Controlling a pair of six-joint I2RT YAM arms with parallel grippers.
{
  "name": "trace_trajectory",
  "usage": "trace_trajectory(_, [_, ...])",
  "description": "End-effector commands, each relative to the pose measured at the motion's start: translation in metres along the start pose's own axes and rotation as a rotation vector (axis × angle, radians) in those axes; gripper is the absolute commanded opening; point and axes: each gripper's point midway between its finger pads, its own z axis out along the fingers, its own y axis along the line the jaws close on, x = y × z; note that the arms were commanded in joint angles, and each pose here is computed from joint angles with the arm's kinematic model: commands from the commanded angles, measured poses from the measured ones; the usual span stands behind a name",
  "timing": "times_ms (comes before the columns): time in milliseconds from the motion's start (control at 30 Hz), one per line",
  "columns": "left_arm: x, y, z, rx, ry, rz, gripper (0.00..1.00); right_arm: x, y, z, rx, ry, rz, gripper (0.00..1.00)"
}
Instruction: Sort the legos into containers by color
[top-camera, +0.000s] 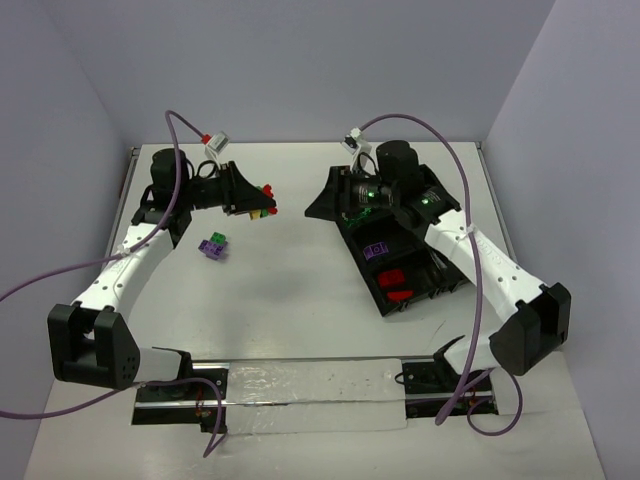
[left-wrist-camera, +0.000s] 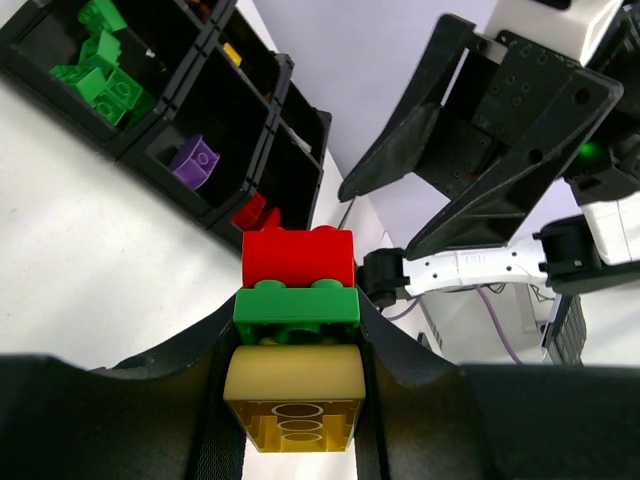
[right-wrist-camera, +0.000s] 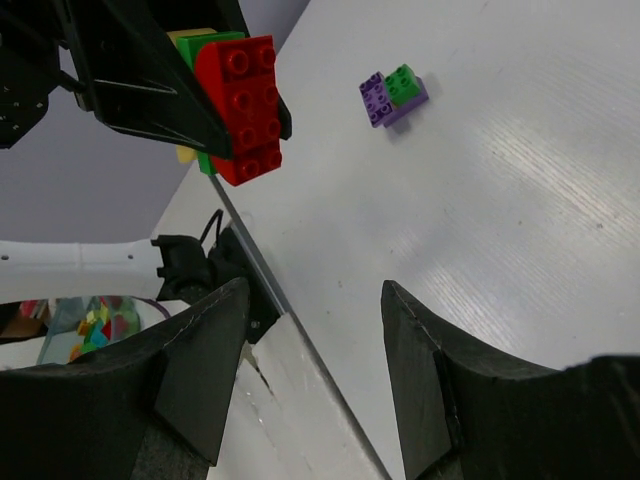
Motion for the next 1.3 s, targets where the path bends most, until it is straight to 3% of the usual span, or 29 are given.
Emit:
trace_trajectory(0, [-0.009,-0.027,-0.002,0.104,-0.002,0.098,0.0,-0.033,0.032,0.003,-0.103,-0.068,-0.08,0.63])
trace_trajectory(167, [-0.008,-0.03,-0.002,0.123,0.0,0.107,0.0,-0.063,0.038,0.017,-0.102,-0.08,-0.061,0.62])
trace_trajectory(333, [-0.006,-0.033,-0.003,0.146,0.004,0.106,0.0,-0.073,0.055,0.027,-0.214,-0.1,-0.042,0.62])
trace_trajectory(633, [-0.001,-0.044,-0.008,0.172,0.03,0.14,0.0,-0.057,0.076,0.042,-0.416,-0.004,-0.04,0.62])
trace_trajectory(1000, [0.004,-0.049,-0.011,0.19,0.043,0.155,0.0,-0.039,0.081,0.067,-0.485,0.102,-0.046,0.62])
trace_trajectory(1267, [0.007,-0.056,-0.015,0.207,0.056,0.19,0.0,-0.04,0.098,0.06,-0.575,0.099,-0.052,0.58])
